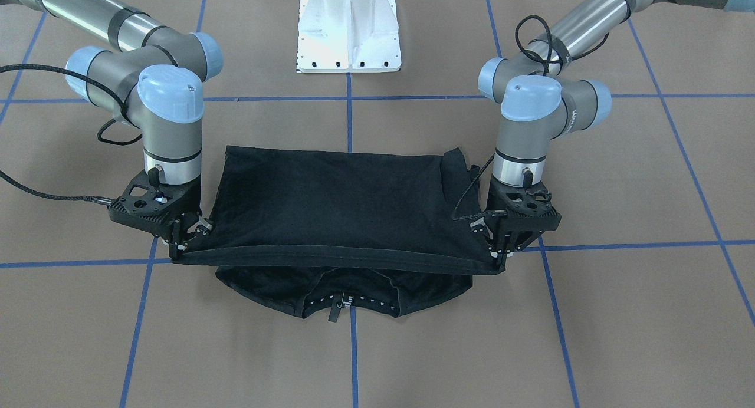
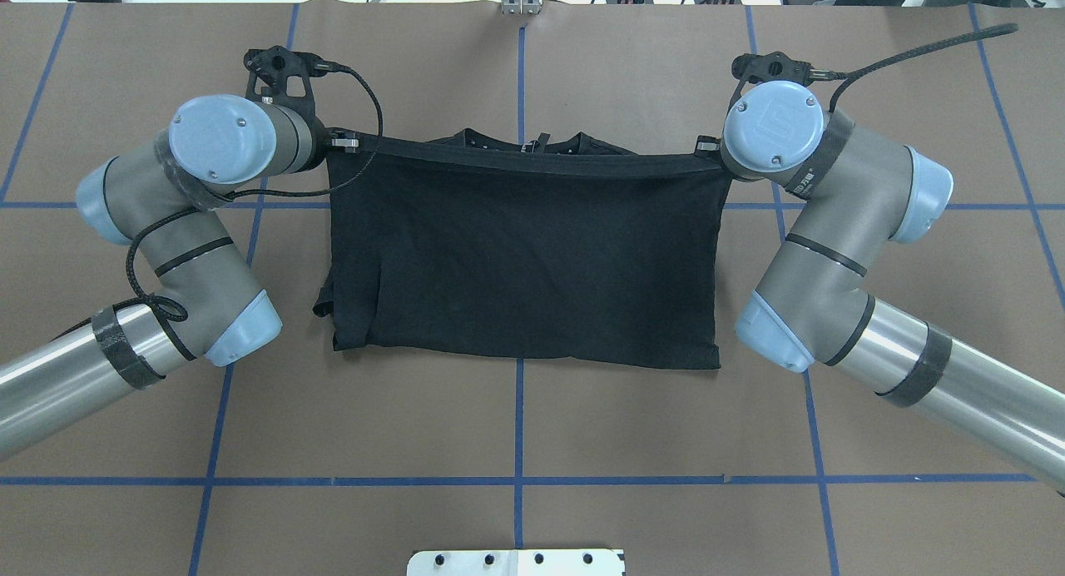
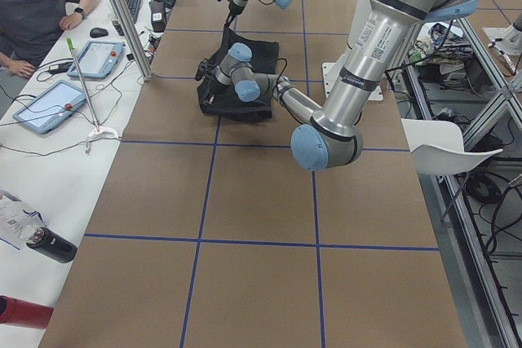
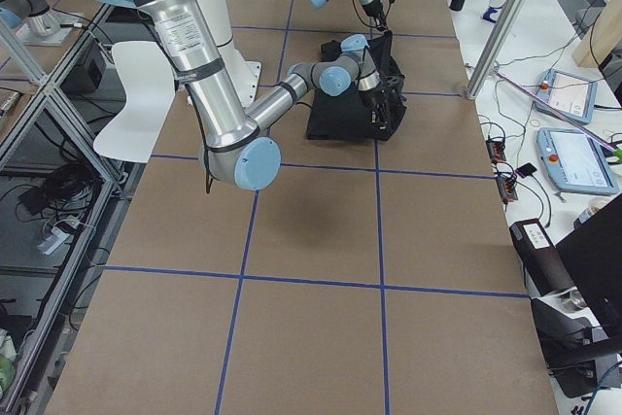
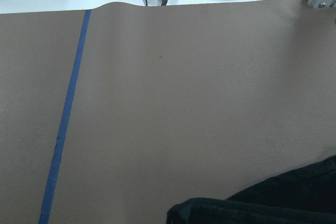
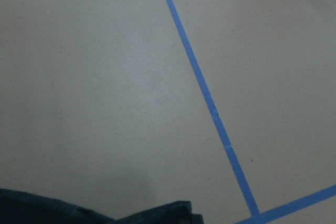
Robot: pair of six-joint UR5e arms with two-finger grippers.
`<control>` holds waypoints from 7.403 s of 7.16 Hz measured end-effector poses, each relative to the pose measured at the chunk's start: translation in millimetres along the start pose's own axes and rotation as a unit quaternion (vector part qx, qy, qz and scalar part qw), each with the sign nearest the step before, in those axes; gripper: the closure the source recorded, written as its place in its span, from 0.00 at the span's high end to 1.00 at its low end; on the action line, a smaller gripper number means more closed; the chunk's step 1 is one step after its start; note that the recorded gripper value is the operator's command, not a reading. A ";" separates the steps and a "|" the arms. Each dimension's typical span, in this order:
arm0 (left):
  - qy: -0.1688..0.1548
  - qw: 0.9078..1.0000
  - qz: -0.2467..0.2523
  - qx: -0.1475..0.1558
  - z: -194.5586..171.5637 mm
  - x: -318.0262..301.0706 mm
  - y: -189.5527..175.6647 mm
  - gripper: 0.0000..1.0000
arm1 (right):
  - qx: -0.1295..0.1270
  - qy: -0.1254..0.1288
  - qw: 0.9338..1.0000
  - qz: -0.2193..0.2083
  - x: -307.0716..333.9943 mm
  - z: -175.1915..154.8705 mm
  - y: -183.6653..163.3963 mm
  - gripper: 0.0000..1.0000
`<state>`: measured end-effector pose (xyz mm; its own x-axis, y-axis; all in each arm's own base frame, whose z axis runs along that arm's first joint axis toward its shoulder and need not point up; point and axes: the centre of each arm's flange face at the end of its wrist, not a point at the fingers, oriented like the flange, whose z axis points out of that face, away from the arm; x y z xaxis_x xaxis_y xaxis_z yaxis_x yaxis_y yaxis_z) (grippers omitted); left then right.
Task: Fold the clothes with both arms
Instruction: 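Lay the hem down near the collar and open both grippers, then move left gripper to near folded edge while right gripper moves to far corner, then grasp the shirt's near corner with the left gripper and pull it farther away, then move the right gripper down onto the shirt's side edge and grasp it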
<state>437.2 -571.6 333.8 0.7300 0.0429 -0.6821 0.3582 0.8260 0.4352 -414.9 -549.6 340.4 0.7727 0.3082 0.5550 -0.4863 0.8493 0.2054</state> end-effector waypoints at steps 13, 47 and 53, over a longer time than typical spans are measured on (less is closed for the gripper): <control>0.119 0.990 0.023 -0.073 -82.8 -17.8 115.9 0.99 | -0.045 -0.072 0.990 -0.114 17.6 -52.2 -22.5 1.00; 0.150 0.965 0.200 0.083 -37.8 -140.9 -62.0 1.00 | -0.065 -0.139 0.988 -0.008 -157.2 26.3 -26.0 0.84; 0.159 0.966 0.183 0.089 -48.5 -135.4 -60.5 1.00 | -0.078 -0.148 0.986 -0.018 -188.0 37.4 15.6 0.66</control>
<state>288.5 -600.1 371.4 0.6216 0.5067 -0.5975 0.2257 0.6145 0.7559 -582.9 -610.3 269.4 0.6243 0.1586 0.7650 -0.3748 0.9199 0.1152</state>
